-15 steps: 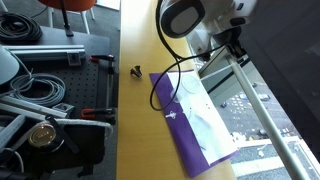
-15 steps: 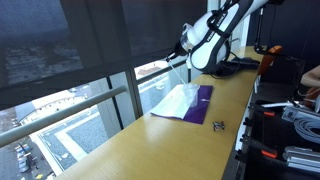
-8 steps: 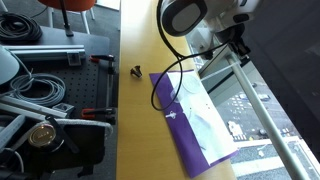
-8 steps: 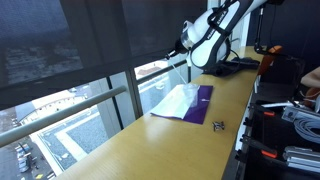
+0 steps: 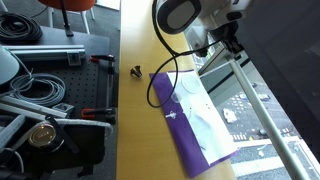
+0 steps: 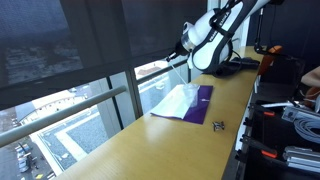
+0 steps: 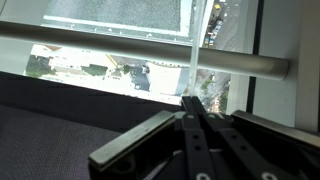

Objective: Put the straw in the cup

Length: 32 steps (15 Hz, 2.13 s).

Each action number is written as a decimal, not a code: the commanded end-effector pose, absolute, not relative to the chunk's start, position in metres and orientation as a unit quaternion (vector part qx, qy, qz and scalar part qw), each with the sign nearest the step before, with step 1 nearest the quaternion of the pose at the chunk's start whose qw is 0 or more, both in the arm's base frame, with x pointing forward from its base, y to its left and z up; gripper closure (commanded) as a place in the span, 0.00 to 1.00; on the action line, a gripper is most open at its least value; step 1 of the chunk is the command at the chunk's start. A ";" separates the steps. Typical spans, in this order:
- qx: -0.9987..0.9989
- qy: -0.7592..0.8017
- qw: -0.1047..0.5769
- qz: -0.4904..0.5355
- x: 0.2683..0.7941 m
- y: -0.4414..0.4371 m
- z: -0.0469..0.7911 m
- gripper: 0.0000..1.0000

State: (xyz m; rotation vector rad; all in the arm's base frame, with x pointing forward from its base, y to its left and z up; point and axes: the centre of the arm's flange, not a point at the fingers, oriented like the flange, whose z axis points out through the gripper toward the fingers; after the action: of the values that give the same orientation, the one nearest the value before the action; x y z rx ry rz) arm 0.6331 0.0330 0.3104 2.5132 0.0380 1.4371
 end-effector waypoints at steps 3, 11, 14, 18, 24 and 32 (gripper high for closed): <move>0.822 0.011 0.133 0.554 0.608 0.031 0.316 1.00; 0.823 0.012 0.140 0.550 0.604 0.024 0.311 1.00; 0.824 0.013 0.141 0.548 0.604 0.023 0.307 1.00; 0.826 0.013 0.142 0.545 0.605 0.023 0.303 1.00; 0.829 0.016 0.144 0.541 0.601 0.021 0.295 1.00; 0.833 0.018 0.145 0.534 0.593 0.020 0.293 1.00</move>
State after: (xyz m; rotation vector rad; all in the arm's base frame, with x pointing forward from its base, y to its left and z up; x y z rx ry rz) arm 0.6171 0.0200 0.2937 2.5214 0.0293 1.3616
